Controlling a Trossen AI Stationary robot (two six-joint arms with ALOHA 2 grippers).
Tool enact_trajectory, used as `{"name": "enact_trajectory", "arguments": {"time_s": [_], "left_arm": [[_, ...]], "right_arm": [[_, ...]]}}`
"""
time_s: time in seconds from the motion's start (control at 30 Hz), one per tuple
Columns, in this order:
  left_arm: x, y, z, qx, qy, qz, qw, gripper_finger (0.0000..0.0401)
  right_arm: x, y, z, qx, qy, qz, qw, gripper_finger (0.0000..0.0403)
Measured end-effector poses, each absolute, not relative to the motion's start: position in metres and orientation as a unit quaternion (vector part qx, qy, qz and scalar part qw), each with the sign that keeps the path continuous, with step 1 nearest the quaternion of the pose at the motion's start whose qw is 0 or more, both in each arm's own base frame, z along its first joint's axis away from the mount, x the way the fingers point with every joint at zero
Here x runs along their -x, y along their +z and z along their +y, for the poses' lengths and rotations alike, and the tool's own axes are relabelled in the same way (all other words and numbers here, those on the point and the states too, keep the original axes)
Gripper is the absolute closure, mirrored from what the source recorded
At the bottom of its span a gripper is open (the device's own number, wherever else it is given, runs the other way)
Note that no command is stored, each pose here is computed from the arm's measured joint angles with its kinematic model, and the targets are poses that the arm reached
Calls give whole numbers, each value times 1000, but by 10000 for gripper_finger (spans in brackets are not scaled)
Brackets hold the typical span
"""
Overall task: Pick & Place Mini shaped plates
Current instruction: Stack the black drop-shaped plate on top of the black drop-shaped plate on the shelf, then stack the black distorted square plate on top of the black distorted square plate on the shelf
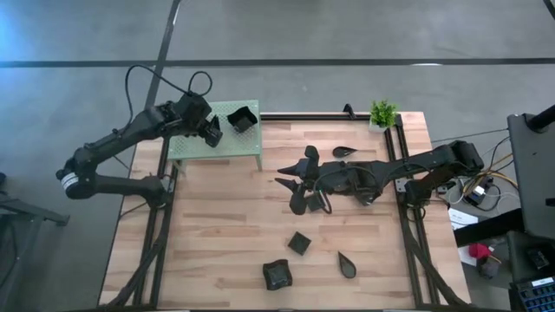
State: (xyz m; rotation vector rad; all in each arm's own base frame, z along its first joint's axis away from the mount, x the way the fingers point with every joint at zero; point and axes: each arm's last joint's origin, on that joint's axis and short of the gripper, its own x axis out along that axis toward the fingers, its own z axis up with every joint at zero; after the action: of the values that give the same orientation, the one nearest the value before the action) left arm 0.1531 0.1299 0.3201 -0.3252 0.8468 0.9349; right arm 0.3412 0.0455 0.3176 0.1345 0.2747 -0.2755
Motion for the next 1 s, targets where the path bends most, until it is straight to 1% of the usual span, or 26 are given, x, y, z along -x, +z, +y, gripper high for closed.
{"name": "enact_trajectory", "arguments": {"time_s": [0.3,0.43,0.57,0.83,1.0], "left_arm": [[-155,318,132,146,439,402,790,400],[-158,314,135,147,438,411,786,394],[-161,310,137,148,437,419,782,380],[-162,311,138,144,441,414,783,336],[-161,327,135,116,428,400,802,328]], "right_arm": [[-341,318,45,-67,-137,136,979,294],[-341,318,45,-67,-137,136,979,301],[-341,317,45,-67,-137,136,979,306],[-341,317,45,-66,-137,137,979,314],[-339,315,45,-60,-138,153,977,309]]}}
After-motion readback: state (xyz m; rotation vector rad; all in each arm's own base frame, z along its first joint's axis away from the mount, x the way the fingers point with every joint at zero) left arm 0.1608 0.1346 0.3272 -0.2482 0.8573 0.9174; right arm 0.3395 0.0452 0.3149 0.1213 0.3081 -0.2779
